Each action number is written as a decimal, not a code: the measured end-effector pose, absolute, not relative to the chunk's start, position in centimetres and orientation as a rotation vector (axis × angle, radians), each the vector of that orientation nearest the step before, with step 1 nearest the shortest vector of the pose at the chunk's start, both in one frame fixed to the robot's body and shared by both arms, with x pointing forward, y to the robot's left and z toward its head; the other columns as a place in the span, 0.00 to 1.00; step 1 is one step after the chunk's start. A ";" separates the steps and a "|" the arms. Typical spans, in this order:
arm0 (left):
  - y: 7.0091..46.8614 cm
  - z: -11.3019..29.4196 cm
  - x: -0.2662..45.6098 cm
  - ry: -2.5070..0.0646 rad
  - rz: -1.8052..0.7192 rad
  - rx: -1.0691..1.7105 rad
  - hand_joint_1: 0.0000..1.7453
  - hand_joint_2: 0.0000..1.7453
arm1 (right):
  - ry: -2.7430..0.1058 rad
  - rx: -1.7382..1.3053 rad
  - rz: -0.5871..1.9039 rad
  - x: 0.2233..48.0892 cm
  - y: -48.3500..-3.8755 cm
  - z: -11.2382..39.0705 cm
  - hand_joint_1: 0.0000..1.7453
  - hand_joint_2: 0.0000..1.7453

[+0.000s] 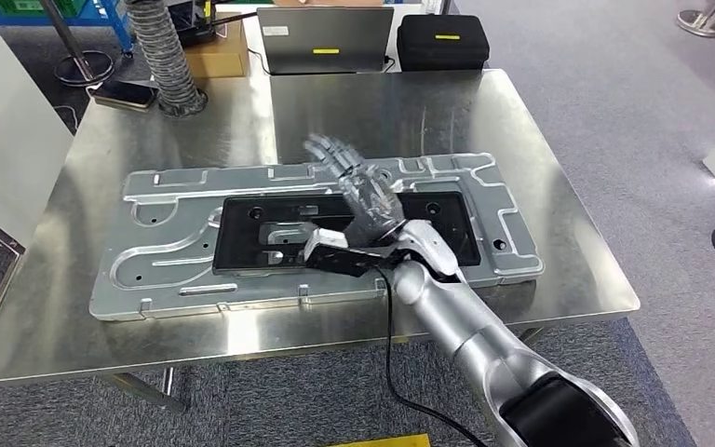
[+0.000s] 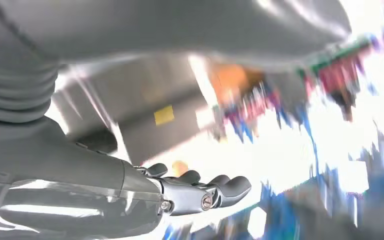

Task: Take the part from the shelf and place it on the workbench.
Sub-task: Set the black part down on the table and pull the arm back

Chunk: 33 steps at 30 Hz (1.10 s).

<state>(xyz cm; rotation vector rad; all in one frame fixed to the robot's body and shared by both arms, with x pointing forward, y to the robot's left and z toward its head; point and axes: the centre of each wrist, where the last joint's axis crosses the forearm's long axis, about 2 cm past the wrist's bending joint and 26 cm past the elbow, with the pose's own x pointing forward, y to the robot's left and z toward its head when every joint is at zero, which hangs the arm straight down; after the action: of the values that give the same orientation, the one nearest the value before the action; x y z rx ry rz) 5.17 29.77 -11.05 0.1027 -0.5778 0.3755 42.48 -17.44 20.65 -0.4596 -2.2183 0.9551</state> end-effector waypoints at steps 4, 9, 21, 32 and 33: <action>29.9 -11.1 4.7 -0.570 0.400 0.115 0.00 0.00 | -2.385 -0.616 0.648 41.0 -21.4 22.2 0.00 0.00; 29.9 -11.1 4.4 -0.567 0.436 0.126 0.00 0.00 | -2.563 -1.049 0.401 37.3 -26.6 24.9 0.00 0.00; 30.1 -11.2 3.9 -0.557 0.490 0.121 0.00 0.00 | -2.190 -1.527 0.070 25.2 -39.0 18.7 0.00 0.00; 29.7 -11.2 4.0 -0.518 0.472 0.108 0.00 0.00 | -1.577 -1.505 0.213 17.6 -45.5 6.7 0.00 0.00; 29.7 -11.2 3.9 -0.515 0.467 0.107 0.00 0.00 | -1.529 -1.486 0.221 16.9 -45.6 5.5 0.00 0.00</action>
<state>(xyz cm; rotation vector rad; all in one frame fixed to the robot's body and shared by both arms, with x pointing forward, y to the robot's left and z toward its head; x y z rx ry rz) 3.94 29.74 -11.20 0.1068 -0.5151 0.4675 16.88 -45.63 5.51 -1.4859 -1.5287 0.2214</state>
